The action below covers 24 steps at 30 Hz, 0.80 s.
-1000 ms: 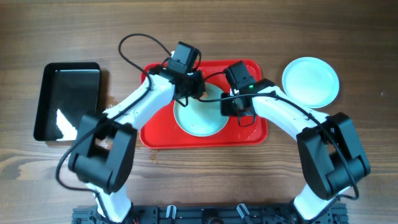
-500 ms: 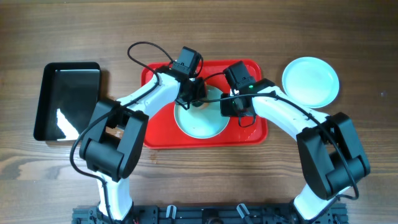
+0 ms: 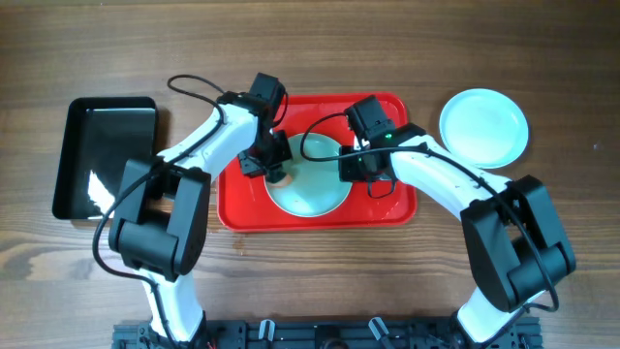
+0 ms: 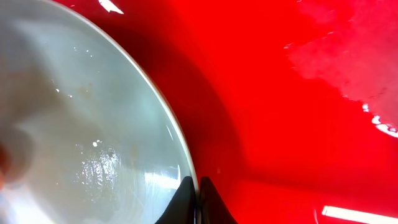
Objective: Clean dirty plates on tray and stack at the side
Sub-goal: 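Keep scrubbing the plate's inner surface with the sponge in circles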
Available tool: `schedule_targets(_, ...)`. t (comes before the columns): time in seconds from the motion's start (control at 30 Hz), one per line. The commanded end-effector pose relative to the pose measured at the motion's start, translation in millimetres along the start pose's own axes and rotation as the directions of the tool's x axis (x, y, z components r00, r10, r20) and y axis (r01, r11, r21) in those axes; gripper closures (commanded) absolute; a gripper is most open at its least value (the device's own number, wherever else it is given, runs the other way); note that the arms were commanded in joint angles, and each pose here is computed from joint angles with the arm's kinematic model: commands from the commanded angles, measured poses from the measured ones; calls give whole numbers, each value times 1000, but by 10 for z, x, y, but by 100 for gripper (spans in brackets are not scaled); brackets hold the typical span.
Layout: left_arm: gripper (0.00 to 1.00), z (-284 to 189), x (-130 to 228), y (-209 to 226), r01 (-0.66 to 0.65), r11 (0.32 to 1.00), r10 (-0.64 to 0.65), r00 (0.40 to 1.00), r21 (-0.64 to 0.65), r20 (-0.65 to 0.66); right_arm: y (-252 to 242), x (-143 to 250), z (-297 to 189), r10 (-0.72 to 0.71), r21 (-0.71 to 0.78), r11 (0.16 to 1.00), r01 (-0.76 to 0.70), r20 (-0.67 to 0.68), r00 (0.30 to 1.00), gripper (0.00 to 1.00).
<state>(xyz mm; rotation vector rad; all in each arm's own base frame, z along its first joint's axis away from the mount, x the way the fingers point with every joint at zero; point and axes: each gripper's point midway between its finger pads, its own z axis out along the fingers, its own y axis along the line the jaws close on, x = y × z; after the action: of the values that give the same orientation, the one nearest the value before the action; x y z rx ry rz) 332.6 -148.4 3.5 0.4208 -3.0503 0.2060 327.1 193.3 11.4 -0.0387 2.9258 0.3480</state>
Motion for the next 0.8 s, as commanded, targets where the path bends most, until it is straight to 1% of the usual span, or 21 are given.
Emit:
schedule_targets(0.0,96,52,-49,512,58,984,-57,998,-169,8,-177,-52,19,19,72,997,-20,17,1000,96)
schedule_targets(0.1,96,-152,-114,445,29,990,-22,998,-136,51,-188,-56,18,19,79,997,-20,19,1000,96)
schedule_targets(0.17,96,-284,-124,360,25,996,-19,997,-91,74,-193,-60,17,20,82,996,-22,22,1000,96)
schedule_targets(0.27,96,-435,-57,152,8,1000,-10,998,30,59,-193,-60,17,20,82,996,-22,22,1000,95)
schedule_targets(0.3,96,-484,0,21,-24,995,20,999,100,38,-193,-61,17,20,82,996,-22,22,1000,95)
schedule_targets(0.37,96,-508,73,-121,-56,985,55,998,165,13,-190,-65,17,20,80,997,-22,23,1000,96)
schedule_targets(0.53,96,-424,126,-260,-94,979,93,996,181,13,-186,-72,18,20,79,997,-22,26,999,96)
schedule_targets(0.67,96,-361,189,-538,-154,956,153,988,251,26,-184,-73,18,20,78,997,-22,27,999,96)
schedule_targets(0.77,96,-352,248,-734,-210,938,203,978,277,54,-183,-74,18,21,77,997,-23,27,999,96)
